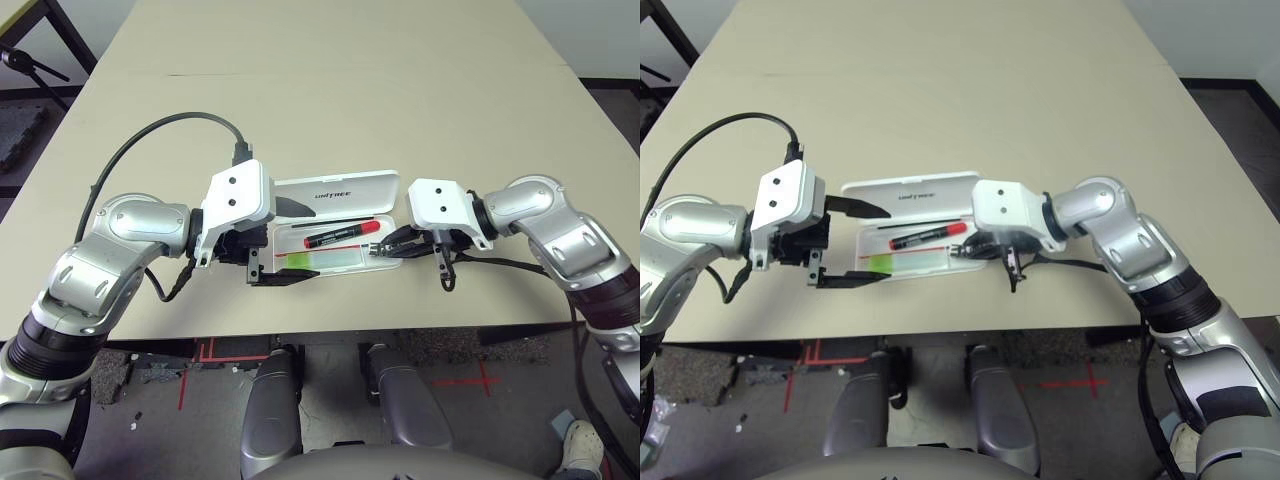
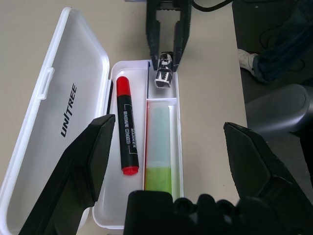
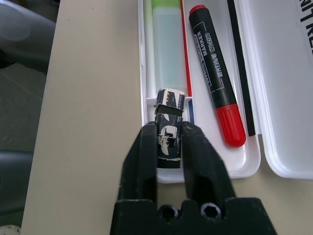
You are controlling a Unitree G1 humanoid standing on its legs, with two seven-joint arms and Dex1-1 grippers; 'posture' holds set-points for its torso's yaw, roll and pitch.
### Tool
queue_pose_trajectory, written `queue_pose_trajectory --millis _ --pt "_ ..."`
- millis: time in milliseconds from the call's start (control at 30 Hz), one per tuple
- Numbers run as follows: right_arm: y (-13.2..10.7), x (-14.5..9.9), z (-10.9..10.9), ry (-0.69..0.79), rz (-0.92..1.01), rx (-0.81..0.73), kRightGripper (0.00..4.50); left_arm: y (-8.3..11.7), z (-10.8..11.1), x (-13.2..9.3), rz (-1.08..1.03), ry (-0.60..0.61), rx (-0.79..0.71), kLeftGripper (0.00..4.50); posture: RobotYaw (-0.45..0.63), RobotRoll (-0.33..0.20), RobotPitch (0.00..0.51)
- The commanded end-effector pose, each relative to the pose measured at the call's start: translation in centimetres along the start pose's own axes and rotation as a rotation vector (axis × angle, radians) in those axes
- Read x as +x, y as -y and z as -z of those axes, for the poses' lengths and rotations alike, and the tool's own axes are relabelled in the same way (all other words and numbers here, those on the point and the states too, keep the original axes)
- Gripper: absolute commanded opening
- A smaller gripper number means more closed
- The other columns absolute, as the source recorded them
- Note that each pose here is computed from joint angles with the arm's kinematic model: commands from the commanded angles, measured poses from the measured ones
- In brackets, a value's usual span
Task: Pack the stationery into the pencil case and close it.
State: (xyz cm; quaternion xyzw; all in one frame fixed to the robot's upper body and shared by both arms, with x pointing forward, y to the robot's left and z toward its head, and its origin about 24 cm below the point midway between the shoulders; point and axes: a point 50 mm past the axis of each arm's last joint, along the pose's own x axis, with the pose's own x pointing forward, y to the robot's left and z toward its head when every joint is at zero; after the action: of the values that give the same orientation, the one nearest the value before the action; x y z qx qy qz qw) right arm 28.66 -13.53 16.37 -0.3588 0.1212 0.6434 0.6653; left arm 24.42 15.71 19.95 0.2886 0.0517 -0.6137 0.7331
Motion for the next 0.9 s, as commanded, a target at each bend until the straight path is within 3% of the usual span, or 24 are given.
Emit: queue_pose_trajectory --millis 33,233,600,800,900 --pt "0.0 0.0 0.2 0.012 0.020 0.013 2.37 0.1 0.1 0.1 -0.003 -0.007 -0.004 4.50 -0.10 0.000 0.193" --pt "0.3 -2.7 -0.2 0.114 0.024 0.160 4.48 0.0 0.2 -0.2 -0.012 -0.016 -0.008 4.50 -0.10 0.000 0.190" --pt "-1.4 -11.2 4.0 0.070 0.092 0.485 4.48 0.0 0.7 -1.2 -0.052 -0.046 -0.032 4.50 -0.09 0.000 0.184" --pt "-1.8 -12.3 4.8 0.056 0.115 0.519 4.48 0.0 1.3 -1.9 -0.074 -0.065 -0.057 4.50 -0.09 0.000 0.181" --pt "-1.7 -11.8 4.9 0.070 0.117 0.519 4.50 -0.2 2.2 -2.9 -0.101 -0.136 -0.089 3.91 -0.09 0.000 0.182"
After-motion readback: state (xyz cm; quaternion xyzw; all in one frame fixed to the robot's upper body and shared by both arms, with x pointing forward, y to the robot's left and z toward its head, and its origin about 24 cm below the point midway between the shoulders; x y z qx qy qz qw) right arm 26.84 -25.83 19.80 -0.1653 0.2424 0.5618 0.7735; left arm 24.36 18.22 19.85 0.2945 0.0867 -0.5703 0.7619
